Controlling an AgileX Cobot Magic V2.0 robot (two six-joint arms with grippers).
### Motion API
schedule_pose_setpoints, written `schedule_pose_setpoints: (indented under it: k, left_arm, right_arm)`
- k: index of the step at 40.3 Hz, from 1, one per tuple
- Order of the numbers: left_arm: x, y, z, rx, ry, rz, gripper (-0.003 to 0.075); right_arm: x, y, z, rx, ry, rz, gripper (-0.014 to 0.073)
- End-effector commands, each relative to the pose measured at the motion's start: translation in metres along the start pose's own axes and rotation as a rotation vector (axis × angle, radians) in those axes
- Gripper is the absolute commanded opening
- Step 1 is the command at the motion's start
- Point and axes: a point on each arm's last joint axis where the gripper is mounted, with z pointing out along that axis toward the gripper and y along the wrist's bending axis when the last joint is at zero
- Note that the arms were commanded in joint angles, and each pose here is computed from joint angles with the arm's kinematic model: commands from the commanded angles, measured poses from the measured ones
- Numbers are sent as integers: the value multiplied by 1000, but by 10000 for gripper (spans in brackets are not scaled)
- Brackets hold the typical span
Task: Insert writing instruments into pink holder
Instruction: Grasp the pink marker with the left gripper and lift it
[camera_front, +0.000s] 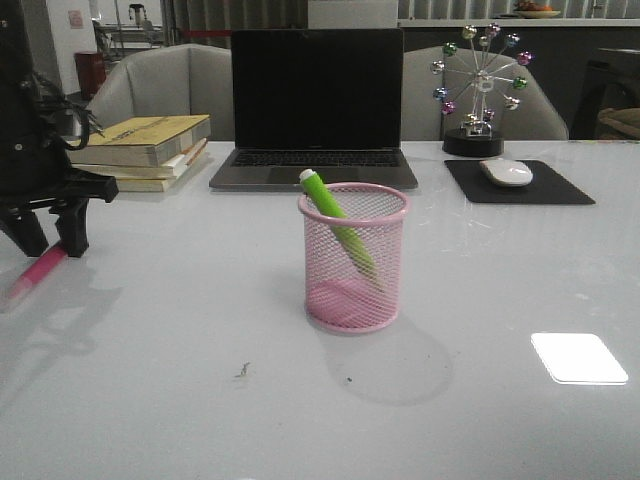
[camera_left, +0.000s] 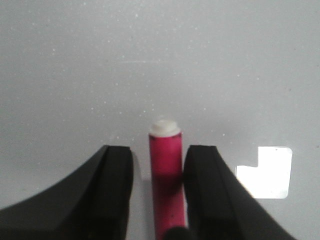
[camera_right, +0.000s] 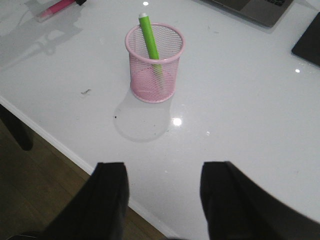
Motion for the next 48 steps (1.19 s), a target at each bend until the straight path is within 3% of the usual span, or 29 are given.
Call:
schedule_pose_setpoints:
  k: [1,7,15,22,35,41,48]
  left_arm:
    - [-8,2,-26,-6,-58,-3,185]
    - [-7,2,-28,-7,-46,23,90]
    - [-2,-4,-60,34,-132,110,91]
    - [18,-9,-111,75,-344,118,91]
    - [88,-20,-184,66,-778,109,91]
    - [121,-38,-211,96,-1036,125,91]
    - [151,-69,-217,200,-1232,147,91]
  right_arm:
    - [-13,-1,-5,13,-91,-17,446]
    - [-13,-1,-5,13,-91,-17,446]
    - [-13,-1,-5,13,-91,-17,446]
    - [-13,-1,-5,13,-91,-17,446]
    - [-13,-1,-5,13,-91,-17,446]
    - [-13,-1,-5,13,-91,-17,446]
    - [-13,-1,-5,13,-91,-17,446]
